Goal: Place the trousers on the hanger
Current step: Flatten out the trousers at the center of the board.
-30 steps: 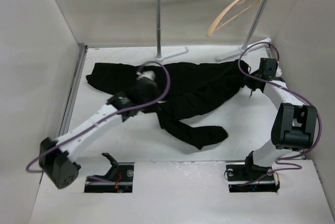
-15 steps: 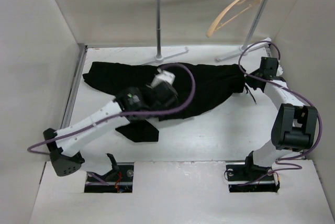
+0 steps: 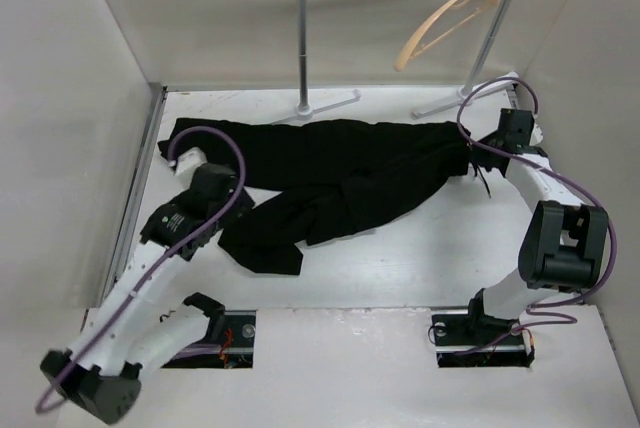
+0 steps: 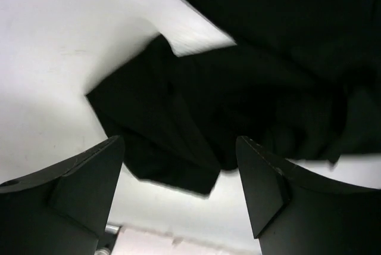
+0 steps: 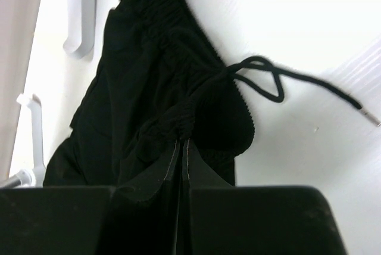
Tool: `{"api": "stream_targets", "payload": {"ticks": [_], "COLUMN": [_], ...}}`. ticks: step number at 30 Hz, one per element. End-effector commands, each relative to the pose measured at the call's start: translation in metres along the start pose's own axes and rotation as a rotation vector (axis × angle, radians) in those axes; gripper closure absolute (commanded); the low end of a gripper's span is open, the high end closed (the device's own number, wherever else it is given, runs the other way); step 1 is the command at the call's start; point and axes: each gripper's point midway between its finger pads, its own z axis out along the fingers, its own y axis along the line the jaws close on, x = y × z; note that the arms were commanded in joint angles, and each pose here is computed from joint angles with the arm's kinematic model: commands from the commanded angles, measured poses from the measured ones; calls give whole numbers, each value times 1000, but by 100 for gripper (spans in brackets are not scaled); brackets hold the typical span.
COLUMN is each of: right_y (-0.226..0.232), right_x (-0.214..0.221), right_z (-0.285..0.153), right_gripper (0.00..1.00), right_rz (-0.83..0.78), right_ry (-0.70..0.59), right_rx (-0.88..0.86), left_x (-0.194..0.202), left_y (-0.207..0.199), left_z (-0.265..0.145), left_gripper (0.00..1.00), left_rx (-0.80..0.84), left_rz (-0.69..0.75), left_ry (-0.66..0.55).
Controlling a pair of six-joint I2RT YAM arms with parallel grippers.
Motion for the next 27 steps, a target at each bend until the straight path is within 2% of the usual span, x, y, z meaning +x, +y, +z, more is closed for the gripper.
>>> {"api": "stream_targets", "payload": {"ticks": [1, 3, 6, 12, 13, 14, 16, 18, 21, 24, 27], "right_y": [19, 16, 13, 13, 13, 12, 11, 11, 17, 21, 19], "right_x": [-3, 1, 5, 21, 23, 24, 24, 21, 18, 20, 22], "right_z": [-17, -19, -19, -18, -18, -17, -17, -19, -21, -21, -18], "right_gripper": [93, 93, 93, 93, 93, 93, 93, 93, 93, 93, 93], "right_rz": [-25, -30, -35, -60, -63, -64, -63, -57, -56, -55, -51], "right_ry": [-41, -35, -24, 7, 10, 11, 11, 3, 2, 6, 12], "right_rx": [-60, -59, -60, -69, -69, -70, -68, -71, -90, -97, -89], "left_x": [1, 4, 4, 19, 22, 26, 30, 30, -10, -84, -120], "left_y": [23, 39, 54, 38, 36, 34, 34, 41, 39, 25, 17], "left_z": [42, 59, 84, 122, 127, 130, 132, 131, 111, 58, 3], "left_gripper": [26, 26, 23, 21, 25, 33, 64, 89, 97, 97, 96], "left_rx": [-20, -20, 1, 80, 80, 79, 69, 36, 38, 65, 57], "left_rz": [-265, -395, -504, -506, -504, -499, -493, -497, -494, -460, -405], "left_ry": [23, 60, 56, 127, 136, 148, 157, 151, 50, -156, -283]}}
